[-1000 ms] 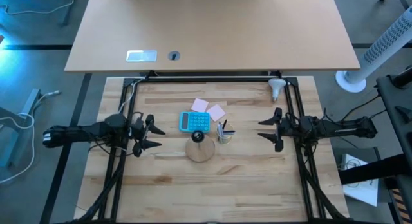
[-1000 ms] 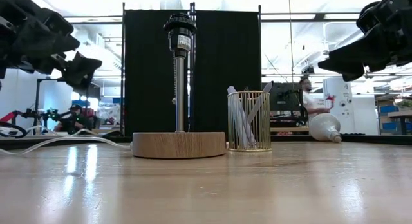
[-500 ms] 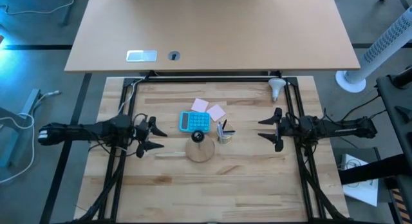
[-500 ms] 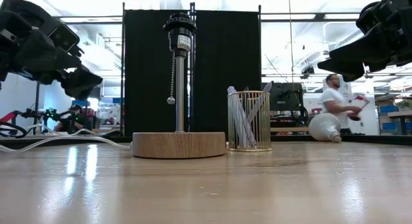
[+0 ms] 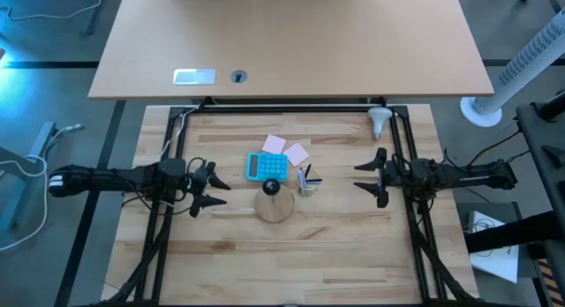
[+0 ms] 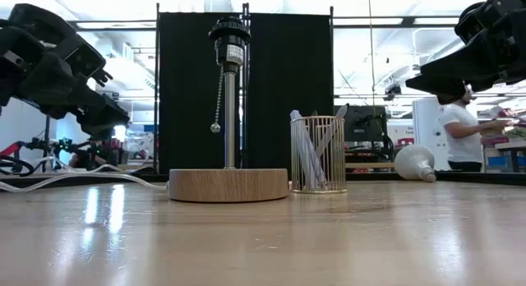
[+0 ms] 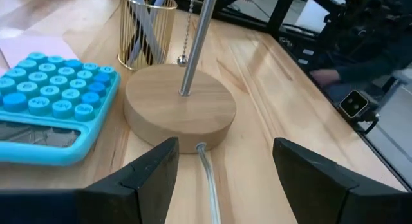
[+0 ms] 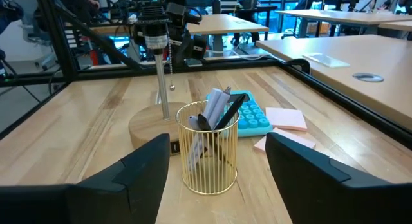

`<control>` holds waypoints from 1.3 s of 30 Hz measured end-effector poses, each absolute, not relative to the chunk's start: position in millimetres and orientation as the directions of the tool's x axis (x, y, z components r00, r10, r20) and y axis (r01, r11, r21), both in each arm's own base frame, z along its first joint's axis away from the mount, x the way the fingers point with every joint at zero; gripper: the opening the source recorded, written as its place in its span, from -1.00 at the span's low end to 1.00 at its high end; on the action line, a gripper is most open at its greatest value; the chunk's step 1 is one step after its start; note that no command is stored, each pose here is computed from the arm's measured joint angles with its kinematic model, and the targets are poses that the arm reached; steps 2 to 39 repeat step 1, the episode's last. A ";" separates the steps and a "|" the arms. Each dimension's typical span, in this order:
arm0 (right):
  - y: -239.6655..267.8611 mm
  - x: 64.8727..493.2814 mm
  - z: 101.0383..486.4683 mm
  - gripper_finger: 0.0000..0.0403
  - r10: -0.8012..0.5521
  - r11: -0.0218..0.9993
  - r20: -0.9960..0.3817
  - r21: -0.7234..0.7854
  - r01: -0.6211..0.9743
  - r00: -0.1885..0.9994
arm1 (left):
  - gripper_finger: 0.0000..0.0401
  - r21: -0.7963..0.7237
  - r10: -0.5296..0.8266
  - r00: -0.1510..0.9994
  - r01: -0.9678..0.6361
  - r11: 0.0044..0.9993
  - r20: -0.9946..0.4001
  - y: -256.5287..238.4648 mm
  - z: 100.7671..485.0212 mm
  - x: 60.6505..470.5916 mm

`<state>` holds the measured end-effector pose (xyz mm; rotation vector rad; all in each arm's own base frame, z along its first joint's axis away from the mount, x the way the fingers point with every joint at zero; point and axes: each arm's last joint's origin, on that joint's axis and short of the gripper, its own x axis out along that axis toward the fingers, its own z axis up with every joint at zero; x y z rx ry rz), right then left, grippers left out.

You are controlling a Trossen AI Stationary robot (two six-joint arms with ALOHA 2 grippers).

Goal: Screw lightbulb
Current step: Return to Home Position

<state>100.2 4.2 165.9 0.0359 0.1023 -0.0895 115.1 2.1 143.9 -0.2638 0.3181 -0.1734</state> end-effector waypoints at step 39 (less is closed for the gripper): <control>4.2 100.2 165.9 0.22 -0.088 0.995 -0.104 0.031 0.091 0.991 | 0.21 -0.283 -0.209 0.934 0.125 0.951 -0.290 2.1 143.4 115.4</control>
